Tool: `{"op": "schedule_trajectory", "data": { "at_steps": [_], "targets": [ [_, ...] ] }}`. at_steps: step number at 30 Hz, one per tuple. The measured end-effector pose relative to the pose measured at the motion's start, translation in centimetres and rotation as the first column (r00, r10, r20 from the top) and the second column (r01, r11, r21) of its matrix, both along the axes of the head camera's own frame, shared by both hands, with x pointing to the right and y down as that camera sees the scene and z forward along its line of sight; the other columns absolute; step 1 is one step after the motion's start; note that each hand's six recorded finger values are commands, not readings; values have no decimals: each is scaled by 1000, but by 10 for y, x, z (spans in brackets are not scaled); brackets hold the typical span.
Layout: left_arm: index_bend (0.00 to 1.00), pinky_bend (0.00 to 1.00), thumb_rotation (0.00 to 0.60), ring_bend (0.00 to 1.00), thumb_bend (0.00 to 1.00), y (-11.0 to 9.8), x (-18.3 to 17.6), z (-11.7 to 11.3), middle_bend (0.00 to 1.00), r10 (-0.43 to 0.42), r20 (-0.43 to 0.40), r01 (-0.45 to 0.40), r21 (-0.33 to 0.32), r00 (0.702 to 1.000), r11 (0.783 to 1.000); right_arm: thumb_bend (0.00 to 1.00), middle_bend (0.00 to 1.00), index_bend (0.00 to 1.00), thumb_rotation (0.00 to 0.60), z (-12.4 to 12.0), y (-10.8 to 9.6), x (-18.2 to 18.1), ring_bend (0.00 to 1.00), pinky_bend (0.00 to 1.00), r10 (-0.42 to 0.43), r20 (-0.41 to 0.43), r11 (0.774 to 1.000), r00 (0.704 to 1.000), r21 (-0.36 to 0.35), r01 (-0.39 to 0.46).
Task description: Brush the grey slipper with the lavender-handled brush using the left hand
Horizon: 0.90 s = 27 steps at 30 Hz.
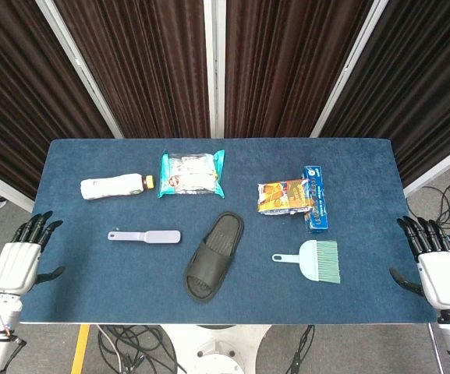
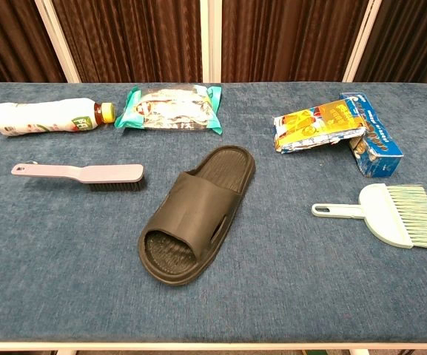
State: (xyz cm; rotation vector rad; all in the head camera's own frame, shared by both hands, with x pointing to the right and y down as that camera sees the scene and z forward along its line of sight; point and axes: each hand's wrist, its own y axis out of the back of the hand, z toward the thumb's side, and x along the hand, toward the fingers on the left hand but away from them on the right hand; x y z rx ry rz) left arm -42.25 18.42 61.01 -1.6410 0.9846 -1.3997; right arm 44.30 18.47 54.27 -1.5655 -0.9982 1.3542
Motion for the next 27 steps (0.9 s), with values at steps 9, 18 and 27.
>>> {"op": "schedule_trajectory", "data": {
  "at_steps": [9,18,27],
  "targets": [
    [328,327,600,293,141,-52,43,47,382,132,-52,-139,-171,990,975,127,73,23,600,-14,-12,-1,0,0,-11,-27,999,1000,37,12],
    [354,393,600,333,143,-83,90,104,411,216,-34,-211,-409,976,888,128,73,23,600,-9,-9,4,0,0,13,-24,1000,1000,11,-12],
    [426,438,600,405,145,-82,115,131,490,235,12,-198,-495,972,846,127,73,23,600,-1,-7,7,0,0,21,-12,1000,1000,-8,-21]
  ]
}}
